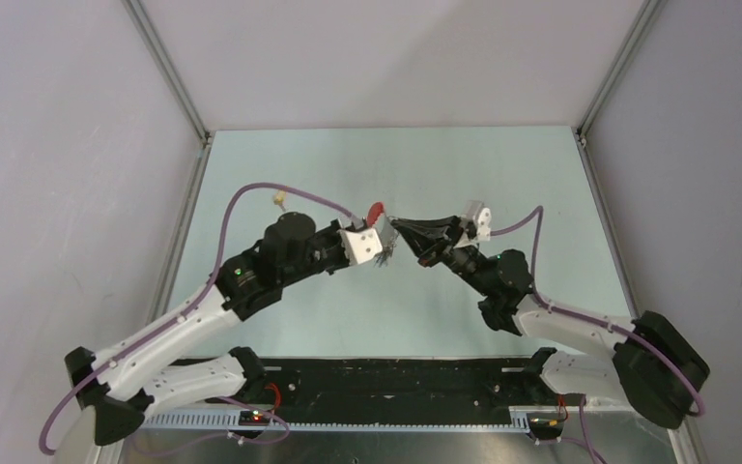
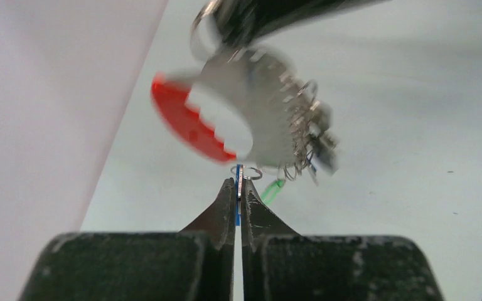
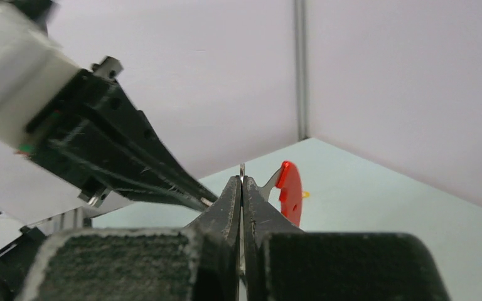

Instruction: Remove the keys from the keyring

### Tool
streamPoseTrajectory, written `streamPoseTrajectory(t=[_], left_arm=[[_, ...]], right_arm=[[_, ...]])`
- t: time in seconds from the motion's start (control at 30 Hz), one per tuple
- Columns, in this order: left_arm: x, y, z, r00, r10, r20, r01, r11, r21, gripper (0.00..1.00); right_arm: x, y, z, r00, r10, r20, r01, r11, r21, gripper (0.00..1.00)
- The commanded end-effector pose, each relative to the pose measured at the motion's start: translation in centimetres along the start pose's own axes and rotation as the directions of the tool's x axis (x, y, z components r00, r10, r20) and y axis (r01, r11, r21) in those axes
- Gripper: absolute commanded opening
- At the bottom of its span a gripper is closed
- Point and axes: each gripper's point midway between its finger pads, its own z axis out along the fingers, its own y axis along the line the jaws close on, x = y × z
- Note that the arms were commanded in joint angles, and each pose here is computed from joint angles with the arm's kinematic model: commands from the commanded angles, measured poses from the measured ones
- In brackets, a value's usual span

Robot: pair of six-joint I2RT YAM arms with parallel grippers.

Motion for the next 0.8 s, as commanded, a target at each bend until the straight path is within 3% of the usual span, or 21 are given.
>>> streamPoseTrajectory(t=[0.0, 0.17, 0.3, 0.5, 0.63, 0.7, 0.77], left_arm=[[1.5, 4.7, 0.7, 0.983, -0.161, -0.090, 0.141, 0.970, -0.197, 0.00], [5.8, 8.8, 2.0, 0.901, -0.411, -0.138, 0.348, 0.876, -0.333, 0.00], [10.7, 11.4, 3.4, 0.793, -0.587, -0.164, 0.484, 0.770, -0.415, 0.00], [19.7, 14.0, 5.1, 0.542, -0.823, -0.173, 0.680, 0.550, -0.486, 0.01], [26.6, 16.0, 4.0, 0.332, -0.935, -0.126, 0.747, 0.342, -0.571, 0.03], [28.8, 16.2, 3.9, 0.248, -0.962, -0.118, 0.770, 0.270, -0.578, 0.03], [30.0, 16.5, 3.9, 0.211, -0.971, -0.111, 0.774, 0.236, -0.587, 0.04]], right_arm=[[-3.4, -2.6, -2.1, 0.997, -0.037, 0.073, 0.026, 0.988, 0.149, 0.00], [-3.1, -4.6, -5.5, 0.997, -0.073, 0.017, 0.067, 0.972, 0.226, 0.00], [-4.8, -5.1, -7.3, 0.990, -0.142, -0.001, 0.137, 0.954, 0.266, 0.00], [-5.7, -5.4, -9.1, 0.982, -0.184, -0.039, 0.187, 0.937, 0.295, 0.00], [-6.1, -4.9, -9.7, 0.982, -0.184, -0.044, 0.189, 0.939, 0.288, 0.00], [-6.2, -4.8, -9.9, 0.982, -0.183, -0.047, 0.189, 0.939, 0.286, 0.00], [-6.2, -4.8, -10.1, 0.982, -0.182, -0.055, 0.190, 0.938, 0.289, 0.00]])
